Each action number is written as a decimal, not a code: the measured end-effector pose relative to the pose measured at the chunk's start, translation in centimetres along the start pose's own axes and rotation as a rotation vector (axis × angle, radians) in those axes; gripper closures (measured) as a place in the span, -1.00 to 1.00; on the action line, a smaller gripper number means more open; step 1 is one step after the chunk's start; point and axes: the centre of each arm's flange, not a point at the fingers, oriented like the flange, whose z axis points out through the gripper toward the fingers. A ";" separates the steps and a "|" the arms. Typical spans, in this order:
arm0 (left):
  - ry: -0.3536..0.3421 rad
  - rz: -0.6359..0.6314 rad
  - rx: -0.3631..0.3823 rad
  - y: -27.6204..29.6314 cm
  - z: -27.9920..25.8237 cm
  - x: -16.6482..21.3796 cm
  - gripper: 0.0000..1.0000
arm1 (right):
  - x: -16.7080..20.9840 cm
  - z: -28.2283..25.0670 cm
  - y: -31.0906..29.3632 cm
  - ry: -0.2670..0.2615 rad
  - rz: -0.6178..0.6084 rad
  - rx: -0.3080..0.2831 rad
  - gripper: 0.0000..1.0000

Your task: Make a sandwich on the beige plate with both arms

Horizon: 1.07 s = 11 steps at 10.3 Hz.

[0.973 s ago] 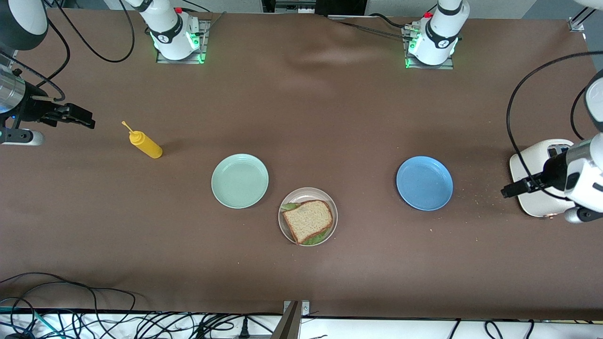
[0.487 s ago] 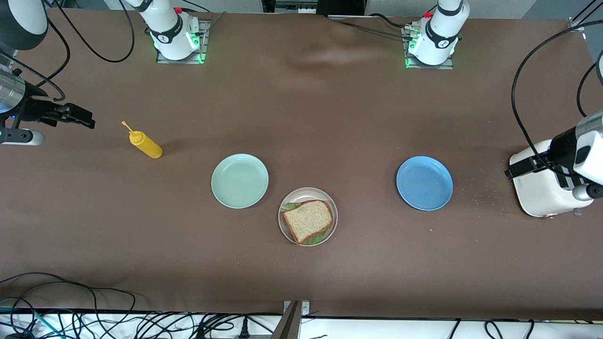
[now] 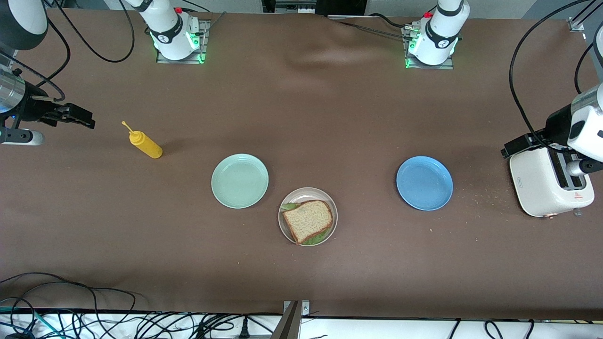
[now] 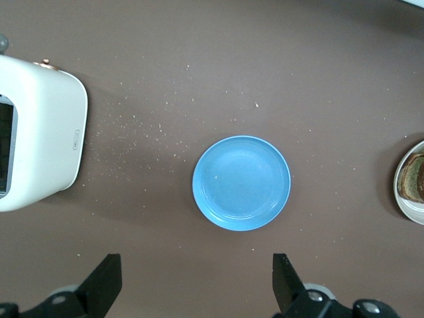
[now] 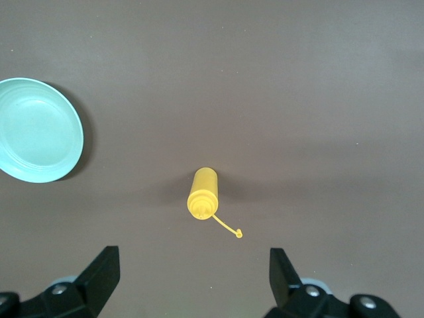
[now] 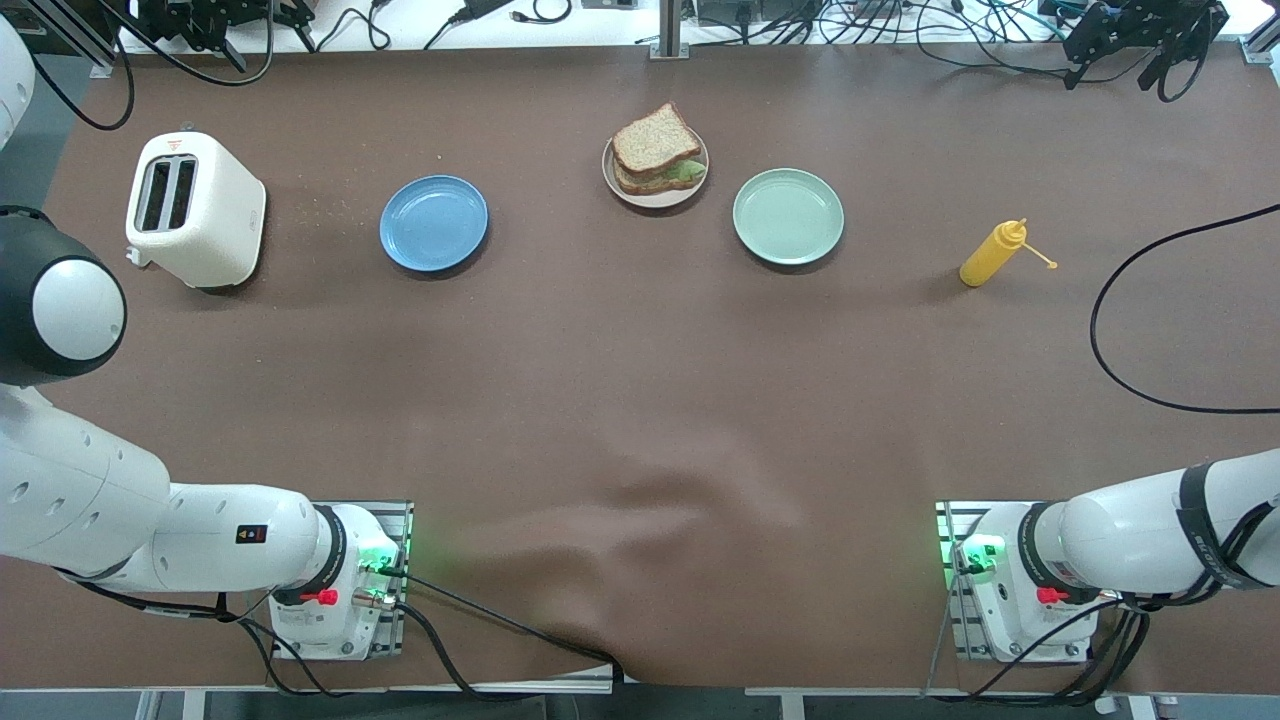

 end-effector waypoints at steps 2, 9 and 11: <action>-0.013 0.002 0.003 -0.1 -0.4 -0.7 -1.00 | 0.0 0.0 0.0 0.001 0.000 0.000 -1.00; -0.028 0.033 0.008 -0.1 -3.2 -2.1 -1.00 | 0.1 -0.9 -0.3 0.019 0.054 0.000 -1.00; -0.029 0.083 0.008 -0.1 -3.3 -2.2 -1.00 | 0.1 -0.9 -0.5 0.019 0.053 0.000 -1.00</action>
